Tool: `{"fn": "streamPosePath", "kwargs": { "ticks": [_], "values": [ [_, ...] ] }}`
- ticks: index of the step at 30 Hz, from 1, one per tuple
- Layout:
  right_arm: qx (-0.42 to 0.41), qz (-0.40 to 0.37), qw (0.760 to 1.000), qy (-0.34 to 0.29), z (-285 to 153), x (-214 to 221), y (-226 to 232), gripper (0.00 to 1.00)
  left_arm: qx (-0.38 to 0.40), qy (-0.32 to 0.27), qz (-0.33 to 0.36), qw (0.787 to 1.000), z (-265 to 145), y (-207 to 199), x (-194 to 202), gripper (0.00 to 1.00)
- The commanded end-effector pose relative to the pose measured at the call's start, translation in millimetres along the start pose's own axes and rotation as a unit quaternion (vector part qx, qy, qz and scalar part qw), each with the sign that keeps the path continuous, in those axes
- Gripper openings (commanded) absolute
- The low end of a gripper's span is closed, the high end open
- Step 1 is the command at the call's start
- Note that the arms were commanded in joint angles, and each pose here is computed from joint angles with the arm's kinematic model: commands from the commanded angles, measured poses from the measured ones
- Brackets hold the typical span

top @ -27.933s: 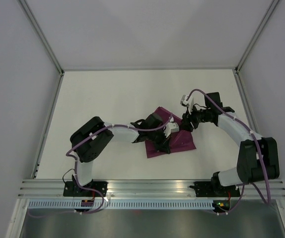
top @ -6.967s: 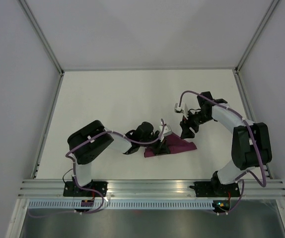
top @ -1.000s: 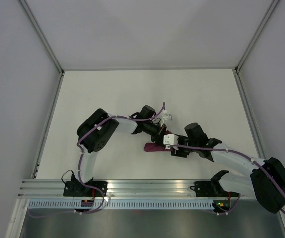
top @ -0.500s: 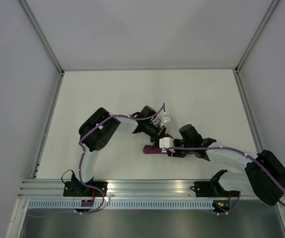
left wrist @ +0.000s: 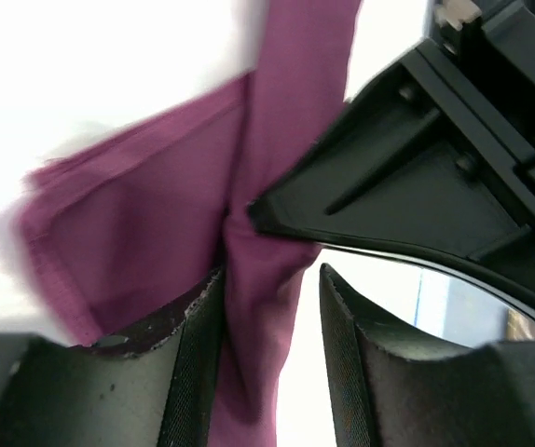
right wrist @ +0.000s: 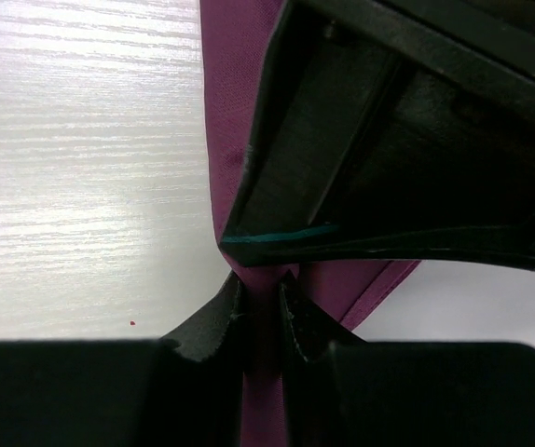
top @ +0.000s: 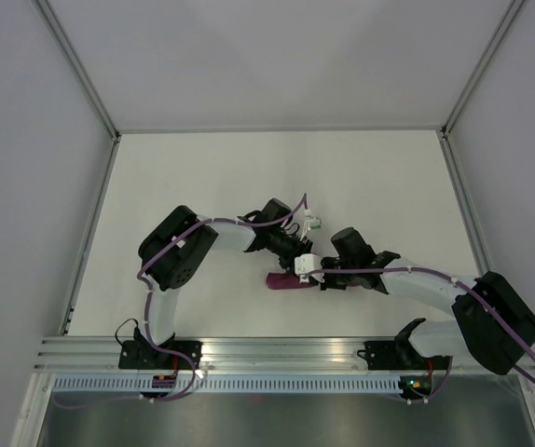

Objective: Fold the napkin, place the utensils inside, and roll it up
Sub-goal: Roll the napkin with the utensil

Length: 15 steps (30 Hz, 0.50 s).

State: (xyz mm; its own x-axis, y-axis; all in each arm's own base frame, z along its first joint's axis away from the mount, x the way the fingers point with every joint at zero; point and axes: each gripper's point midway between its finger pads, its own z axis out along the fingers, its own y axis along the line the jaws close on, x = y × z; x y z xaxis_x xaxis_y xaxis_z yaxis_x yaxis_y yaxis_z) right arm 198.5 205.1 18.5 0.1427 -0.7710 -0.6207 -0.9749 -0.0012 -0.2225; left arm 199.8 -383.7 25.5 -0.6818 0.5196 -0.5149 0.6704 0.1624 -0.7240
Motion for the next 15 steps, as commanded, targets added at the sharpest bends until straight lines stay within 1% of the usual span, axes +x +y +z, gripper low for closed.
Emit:
{"fn": "streamPosePath", "kwargs": {
  "ticks": [1, 4, 5, 6, 7, 8, 11, 12, 13, 14, 15],
  "values": [
    [-0.076, 0.04, 0.995, 0.053, -1, 29, 35, 0.06, -0.108, -0.026, 0.004, 0.994, -18, 24, -12, 0.5],
    [-0.099, 0.051, 0.992, 0.06, -2, 31, 39, 0.06, -0.153, -0.045, 0.015, 0.987, -30, 30, -22, 0.51],
    [-0.106, 0.056, 0.991, 0.062, -2, 32, 40, 0.06, -0.167, -0.069, 0.036, 0.983, -37, 29, -37, 0.51],
    [-0.121, 0.063, 0.988, 0.069, -2, 36, 45, 0.06, -0.191, -0.08, 0.042, 0.978, -43, 33, -41, 0.51],
    [-0.126, 0.066, 0.988, 0.063, -3, 32, 42, 0.06, -0.206, -0.086, 0.042, 0.974, -47, 37, -39, 0.51],
    [-0.128, 0.072, 0.987, 0.062, -3, 32, 40, 0.06, -0.218, -0.111, 0.061, 0.968, -56, 33, -52, 0.51],
    [-0.148, 0.088, 0.983, 0.063, -4, 33, 38, 0.05, -0.259, -0.145, 0.072, 0.952, -73, 36, -53, 0.52],
    [-0.157, 0.097, 0.981, 0.064, -3, 35, 38, 0.05, -0.276, -0.177, 0.09, 0.94, -84, 31, -67, 0.52],
    [-0.164, 0.098, 0.979, 0.066, -4, 34, 35, 0.05, -0.289, -0.183, 0.084, 0.936, -88, 34, -57, 0.52],
    [-0.168, 0.106, 0.978, 0.062, -4, 34, 33, 0.05, -0.3, -0.197, 0.088, 0.929, -94, 34, -58, 0.52],
    [-0.186, 0.119, 0.973, 0.07, -4, 39, 38, 0.05, -0.312, -0.238, 0.111, 0.913, -109, 24, -75, 0.52]
  ]
}}
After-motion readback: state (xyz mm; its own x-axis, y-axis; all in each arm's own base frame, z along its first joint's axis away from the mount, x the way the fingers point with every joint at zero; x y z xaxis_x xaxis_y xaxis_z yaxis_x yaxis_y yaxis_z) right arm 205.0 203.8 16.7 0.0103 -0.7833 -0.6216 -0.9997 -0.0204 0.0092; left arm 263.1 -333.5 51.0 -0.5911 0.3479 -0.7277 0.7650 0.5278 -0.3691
